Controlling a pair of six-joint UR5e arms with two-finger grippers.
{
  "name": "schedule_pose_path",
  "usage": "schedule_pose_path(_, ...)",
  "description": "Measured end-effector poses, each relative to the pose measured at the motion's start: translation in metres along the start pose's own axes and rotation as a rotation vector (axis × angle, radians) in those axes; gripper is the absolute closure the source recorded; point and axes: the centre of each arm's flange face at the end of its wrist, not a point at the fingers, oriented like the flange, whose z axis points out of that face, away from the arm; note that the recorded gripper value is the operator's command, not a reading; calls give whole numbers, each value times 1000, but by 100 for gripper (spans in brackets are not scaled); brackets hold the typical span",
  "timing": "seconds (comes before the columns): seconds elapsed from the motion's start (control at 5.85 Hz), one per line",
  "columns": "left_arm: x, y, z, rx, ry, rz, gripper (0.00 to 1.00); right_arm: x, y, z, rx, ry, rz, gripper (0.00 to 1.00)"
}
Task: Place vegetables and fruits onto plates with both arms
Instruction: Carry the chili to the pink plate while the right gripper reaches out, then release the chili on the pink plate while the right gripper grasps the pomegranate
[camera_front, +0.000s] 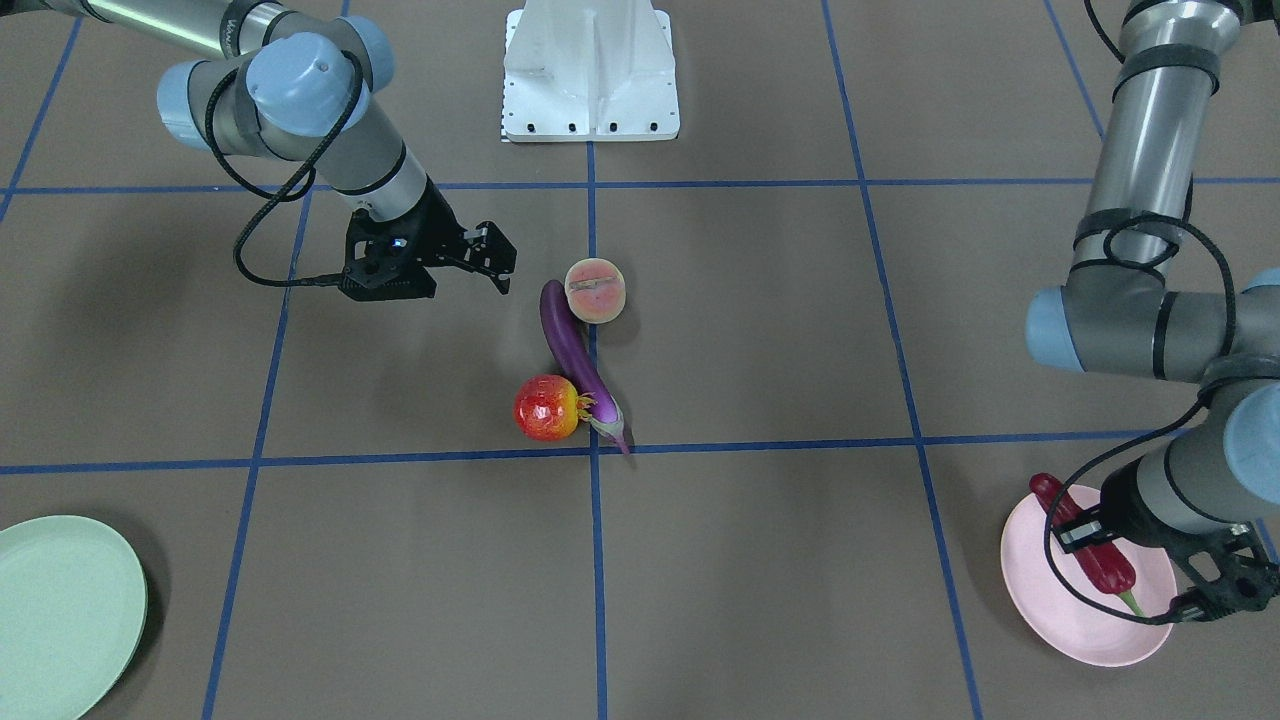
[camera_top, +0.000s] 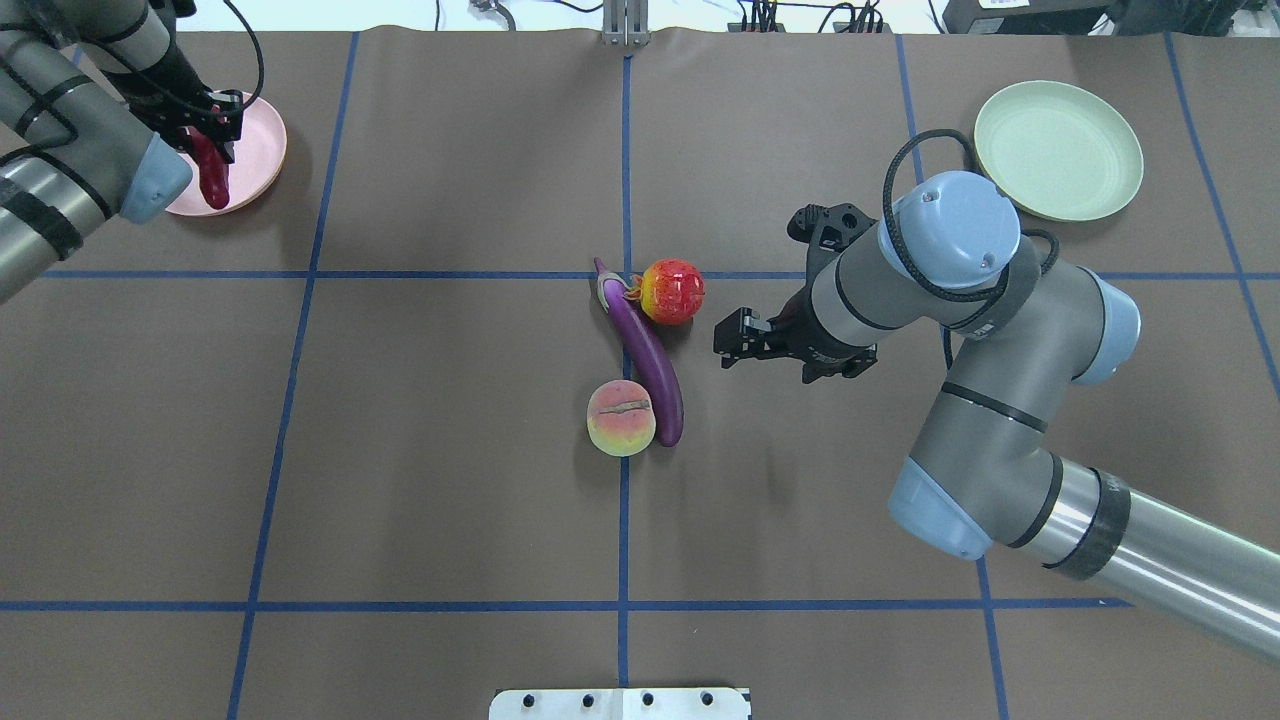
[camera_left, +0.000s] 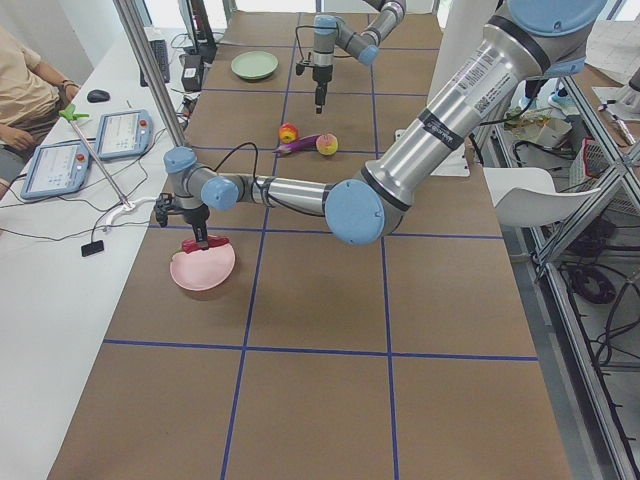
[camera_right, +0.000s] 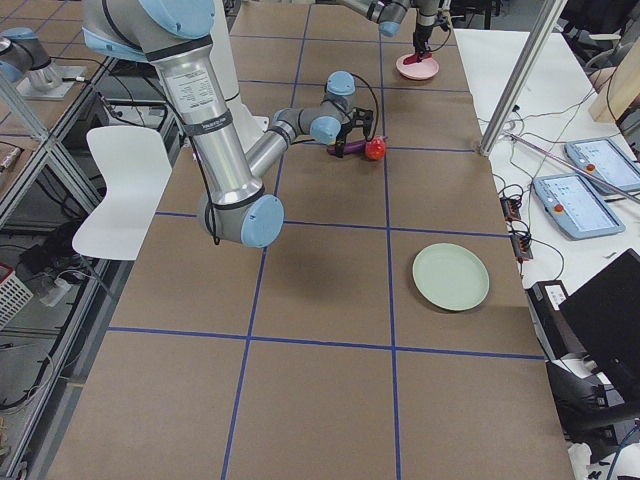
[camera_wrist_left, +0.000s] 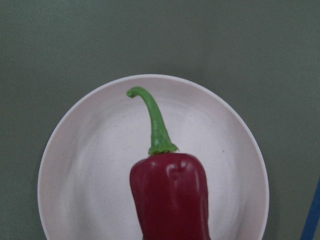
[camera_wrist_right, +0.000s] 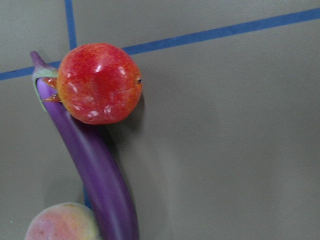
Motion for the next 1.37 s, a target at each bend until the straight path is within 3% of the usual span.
schedule_pose_path(0.34,-4,-22,7,64,-24,-78,0,-8,-7,10,19,14,0,1)
schedule_pose_path(0.68,10,-22,0,86,-10,-106,0,-33,-32,20,84,28,52,2)
schedule_pose_path(1.2,26,-7,-5,93,14,21,0,-55,-80,40,177,59,127,2)
schedule_pose_path(1.37,29,-5,-8,97,21,32,0,-55,-89,50,196,37,161,3)
